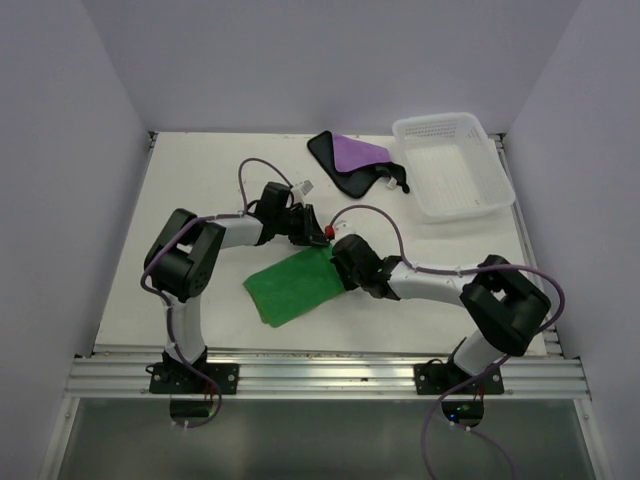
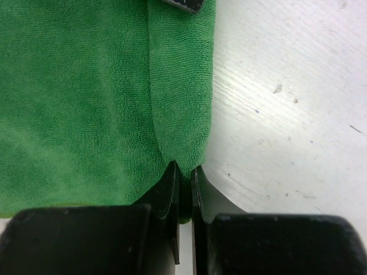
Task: Roll the towels
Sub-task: Roll the towel
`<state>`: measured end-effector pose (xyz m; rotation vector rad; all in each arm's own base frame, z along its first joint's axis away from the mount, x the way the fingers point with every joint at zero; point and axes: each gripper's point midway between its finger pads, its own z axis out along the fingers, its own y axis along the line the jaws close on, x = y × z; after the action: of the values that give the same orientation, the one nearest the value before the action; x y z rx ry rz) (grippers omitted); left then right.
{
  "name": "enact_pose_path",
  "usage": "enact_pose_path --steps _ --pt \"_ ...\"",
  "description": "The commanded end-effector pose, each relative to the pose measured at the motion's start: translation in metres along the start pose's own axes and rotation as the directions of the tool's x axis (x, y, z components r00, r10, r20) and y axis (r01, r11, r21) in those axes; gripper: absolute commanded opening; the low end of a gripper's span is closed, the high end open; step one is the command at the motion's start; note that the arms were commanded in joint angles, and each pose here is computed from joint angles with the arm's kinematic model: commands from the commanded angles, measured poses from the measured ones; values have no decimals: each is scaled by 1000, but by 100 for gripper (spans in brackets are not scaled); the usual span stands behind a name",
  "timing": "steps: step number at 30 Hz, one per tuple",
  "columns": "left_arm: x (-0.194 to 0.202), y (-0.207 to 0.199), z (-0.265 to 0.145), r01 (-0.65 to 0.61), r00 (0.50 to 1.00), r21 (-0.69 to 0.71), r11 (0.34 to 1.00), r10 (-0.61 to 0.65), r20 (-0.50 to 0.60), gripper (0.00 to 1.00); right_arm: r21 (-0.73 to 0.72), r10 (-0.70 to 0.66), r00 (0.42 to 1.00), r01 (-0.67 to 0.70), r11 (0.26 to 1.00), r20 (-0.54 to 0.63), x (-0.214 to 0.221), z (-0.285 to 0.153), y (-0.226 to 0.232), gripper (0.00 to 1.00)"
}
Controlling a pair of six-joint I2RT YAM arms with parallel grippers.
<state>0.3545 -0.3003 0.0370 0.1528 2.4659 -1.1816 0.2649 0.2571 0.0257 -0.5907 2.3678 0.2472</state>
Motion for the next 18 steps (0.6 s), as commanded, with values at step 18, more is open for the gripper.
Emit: enact_pose_path --steps 18 --pt "-35 -24 -28 -50 996 -35 998 52 70 22 490 -444 891 429 759 -93 5 -22 -3 0"
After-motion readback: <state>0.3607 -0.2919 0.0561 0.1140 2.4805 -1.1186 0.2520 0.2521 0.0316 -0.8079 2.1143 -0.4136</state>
